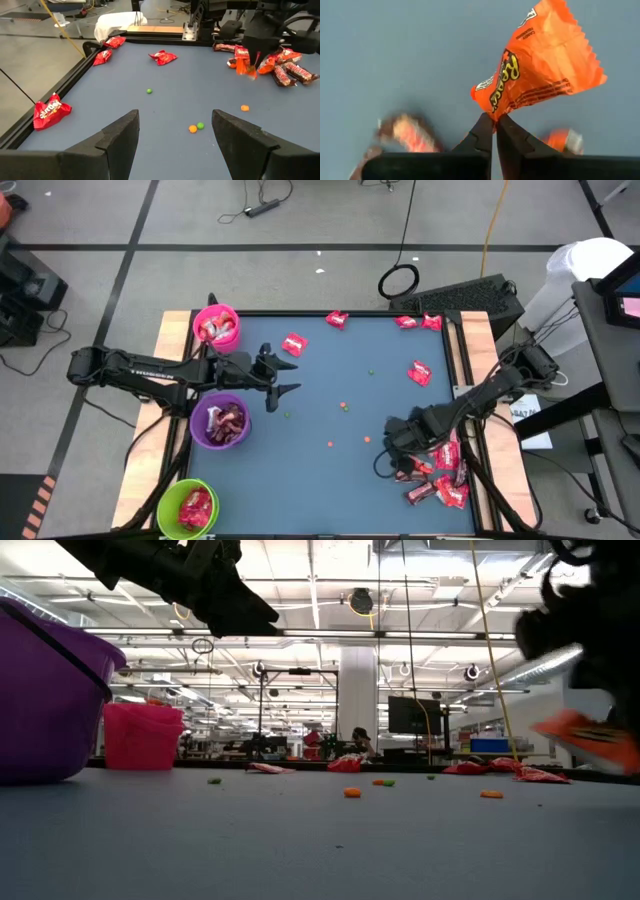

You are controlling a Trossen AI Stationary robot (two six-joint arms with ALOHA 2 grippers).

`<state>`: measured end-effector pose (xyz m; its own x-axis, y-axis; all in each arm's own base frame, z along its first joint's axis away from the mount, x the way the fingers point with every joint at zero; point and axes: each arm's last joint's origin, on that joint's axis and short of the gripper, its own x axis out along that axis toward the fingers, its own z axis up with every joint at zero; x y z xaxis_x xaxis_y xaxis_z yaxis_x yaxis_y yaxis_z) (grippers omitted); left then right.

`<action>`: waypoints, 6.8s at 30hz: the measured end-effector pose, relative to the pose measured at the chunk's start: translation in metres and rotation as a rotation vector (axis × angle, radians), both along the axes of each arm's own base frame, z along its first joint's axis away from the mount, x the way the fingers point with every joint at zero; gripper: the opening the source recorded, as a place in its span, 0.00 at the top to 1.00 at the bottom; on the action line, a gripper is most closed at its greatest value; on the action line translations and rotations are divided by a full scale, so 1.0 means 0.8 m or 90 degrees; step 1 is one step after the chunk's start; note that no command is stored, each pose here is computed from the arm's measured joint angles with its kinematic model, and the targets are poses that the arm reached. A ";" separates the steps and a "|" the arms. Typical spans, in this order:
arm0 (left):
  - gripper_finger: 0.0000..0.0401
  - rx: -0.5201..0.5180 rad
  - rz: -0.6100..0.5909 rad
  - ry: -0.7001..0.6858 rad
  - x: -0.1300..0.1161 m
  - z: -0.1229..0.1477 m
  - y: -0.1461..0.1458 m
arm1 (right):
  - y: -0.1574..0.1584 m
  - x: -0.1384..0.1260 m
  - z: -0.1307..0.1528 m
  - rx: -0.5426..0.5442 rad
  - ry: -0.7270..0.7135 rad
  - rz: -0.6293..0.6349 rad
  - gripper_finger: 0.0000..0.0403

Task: Organize candy in baskets
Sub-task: Put the orange chocolate into the pink bucket, then put the red candy into the green bucket

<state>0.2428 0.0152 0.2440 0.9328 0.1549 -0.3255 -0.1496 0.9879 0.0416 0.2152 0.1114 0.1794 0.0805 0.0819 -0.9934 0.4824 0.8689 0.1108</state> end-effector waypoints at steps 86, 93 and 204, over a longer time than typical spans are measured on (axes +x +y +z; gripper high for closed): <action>0.82 -0.030 0.544 0.175 -0.125 0.051 0.085 | -0.106 0.111 0.057 -0.416 -0.490 0.261 0.61; 0.82 -0.051 0.659 0.279 -0.148 0.054 0.119 | -0.110 0.111 0.056 -0.413 -0.489 0.256 0.61; 0.40 -0.141 0.383 0.313 0.077 -0.063 0.182 | -0.067 0.017 -0.058 -0.228 -0.695 0.187 0.61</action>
<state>0.3046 0.1607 0.1934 0.4520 0.4692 -0.7587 -0.6739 0.7369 0.0542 0.2289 0.0579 0.1329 0.9245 -0.0296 -0.3801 0.0596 0.9959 0.0675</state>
